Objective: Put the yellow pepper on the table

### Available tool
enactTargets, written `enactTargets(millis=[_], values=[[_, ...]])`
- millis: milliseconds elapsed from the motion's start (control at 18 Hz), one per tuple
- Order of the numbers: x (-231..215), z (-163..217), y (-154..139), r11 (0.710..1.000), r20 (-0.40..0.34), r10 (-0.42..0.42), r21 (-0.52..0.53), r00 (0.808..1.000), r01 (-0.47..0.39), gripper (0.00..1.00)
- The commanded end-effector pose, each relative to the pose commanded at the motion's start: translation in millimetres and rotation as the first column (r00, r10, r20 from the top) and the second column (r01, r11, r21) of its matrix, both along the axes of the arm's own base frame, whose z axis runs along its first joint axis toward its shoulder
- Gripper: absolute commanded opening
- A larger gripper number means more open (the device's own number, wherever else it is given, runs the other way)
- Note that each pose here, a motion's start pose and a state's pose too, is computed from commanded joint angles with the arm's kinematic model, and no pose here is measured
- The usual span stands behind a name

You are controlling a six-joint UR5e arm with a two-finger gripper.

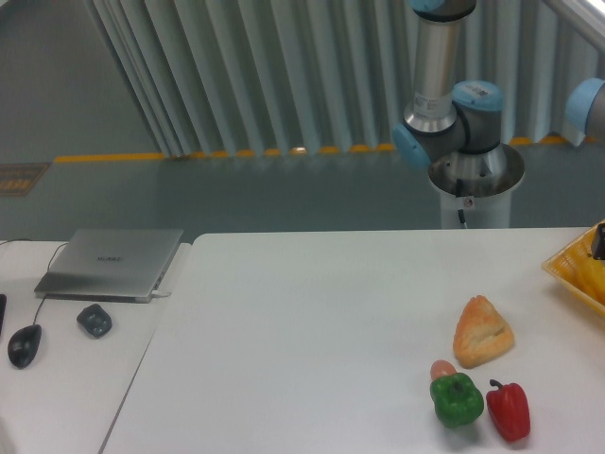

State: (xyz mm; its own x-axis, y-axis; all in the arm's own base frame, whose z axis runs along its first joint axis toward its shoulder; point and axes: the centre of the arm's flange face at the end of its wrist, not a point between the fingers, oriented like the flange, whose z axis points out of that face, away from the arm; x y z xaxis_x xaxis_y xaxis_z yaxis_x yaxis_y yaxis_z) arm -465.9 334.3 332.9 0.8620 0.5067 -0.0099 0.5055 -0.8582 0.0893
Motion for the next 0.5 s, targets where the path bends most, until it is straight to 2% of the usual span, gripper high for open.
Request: enactTargets(millis=[222, 500], values=[[2, 3, 11, 1.0, -0.005, 0.017, 0.001, 1.0, -0.017, 1.0], [3, -14, 14, 1.0, 0.045, 0.014, -0.021, 0.999, -0.013, 1.0]])
